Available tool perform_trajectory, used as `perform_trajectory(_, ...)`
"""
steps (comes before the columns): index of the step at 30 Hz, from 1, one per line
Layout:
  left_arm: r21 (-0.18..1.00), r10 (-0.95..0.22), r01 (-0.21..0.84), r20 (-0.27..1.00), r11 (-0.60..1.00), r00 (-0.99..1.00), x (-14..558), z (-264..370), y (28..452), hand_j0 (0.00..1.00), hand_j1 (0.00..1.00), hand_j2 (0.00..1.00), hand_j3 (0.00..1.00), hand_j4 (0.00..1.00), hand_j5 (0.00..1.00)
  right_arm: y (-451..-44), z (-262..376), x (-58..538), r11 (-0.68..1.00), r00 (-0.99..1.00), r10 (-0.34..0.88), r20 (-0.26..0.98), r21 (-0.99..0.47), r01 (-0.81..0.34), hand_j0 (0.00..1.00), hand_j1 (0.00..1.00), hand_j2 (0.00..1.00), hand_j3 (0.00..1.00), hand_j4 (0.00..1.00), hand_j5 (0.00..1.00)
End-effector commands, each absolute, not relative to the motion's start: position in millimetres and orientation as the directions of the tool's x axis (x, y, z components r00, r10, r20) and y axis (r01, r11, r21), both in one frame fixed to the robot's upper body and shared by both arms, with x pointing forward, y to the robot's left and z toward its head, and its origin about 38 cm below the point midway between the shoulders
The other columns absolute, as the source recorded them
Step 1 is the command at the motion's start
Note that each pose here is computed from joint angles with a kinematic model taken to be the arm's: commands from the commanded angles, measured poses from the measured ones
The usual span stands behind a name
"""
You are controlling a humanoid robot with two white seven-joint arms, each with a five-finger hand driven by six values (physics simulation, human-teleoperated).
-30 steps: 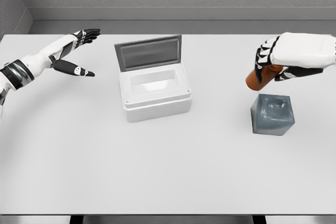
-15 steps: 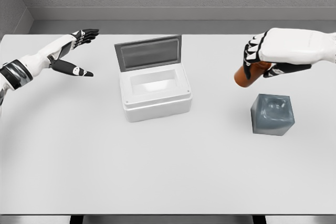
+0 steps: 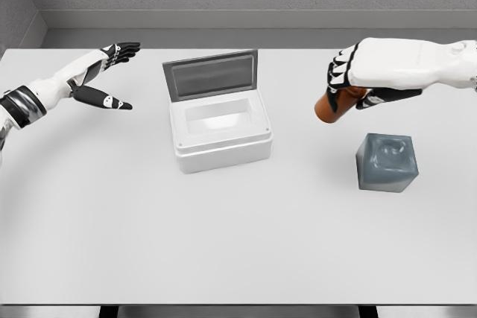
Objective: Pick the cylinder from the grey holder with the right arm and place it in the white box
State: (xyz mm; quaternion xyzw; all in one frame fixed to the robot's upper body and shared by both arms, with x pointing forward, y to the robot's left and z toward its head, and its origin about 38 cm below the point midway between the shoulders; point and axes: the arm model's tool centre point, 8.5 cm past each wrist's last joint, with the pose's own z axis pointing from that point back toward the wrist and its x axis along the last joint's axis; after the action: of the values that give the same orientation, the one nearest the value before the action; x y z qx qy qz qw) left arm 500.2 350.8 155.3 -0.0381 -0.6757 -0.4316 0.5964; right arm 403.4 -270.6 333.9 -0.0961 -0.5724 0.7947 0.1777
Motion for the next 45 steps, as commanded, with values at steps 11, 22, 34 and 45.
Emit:
perform_trajectory(11, 0.535, -0.46, 0.563, 0.841, 0.63, -0.284, 500.6, 156.7, 352.4, 1.0, 1.0, 1.0, 1.0, 1.0, 1.0, -244.9, 336.1, 407.4, -0.263, -0.939, 0.338, 0.059, -0.953, -0.154, 0.4, 0.4, 0.4, 0.4, 0.4, 0.4)
perform_trajectory(22, 0.536, -0.459, 0.564, 0.841, 0.628, -0.287, 500.6, 156.9, 351.2, 1.0, 1.0, 1.0, 1.0, 1.0, 1.0, -214.1, 330.7, 411.8, -0.264, -0.959, 0.273, 0.076, -0.953, -0.151, 0.4, 0.4, 0.4, 0.4, 0.4, 0.4)
perform_trajectory(34, 0.538, -0.454, 0.566, 0.84, 0.625, -0.298, 500.7, 159.2, 347.5, 1.0, 1.0, 1.0, 1.0, 1.0, 1.0, -193.4, 320.7, 431.3, -0.268, -0.959, 0.267, 0.099, -0.948, -0.173, 0.4, 0.4, 0.4, 0.4, 0.4, 0.4)
perform_trajectory(45, 0.542, -0.453, 0.566, 0.838, 0.621, -0.304, 500.5, 160.5, 346.5, 1.0, 1.0, 1.0, 1.0, 1.0, 1.0, -182.6, 307.0, 455.7, -0.273, -0.945, 0.301, 0.132, -0.937, -0.217, 0.4, 0.4, 0.4, 0.4, 0.4, 0.4)
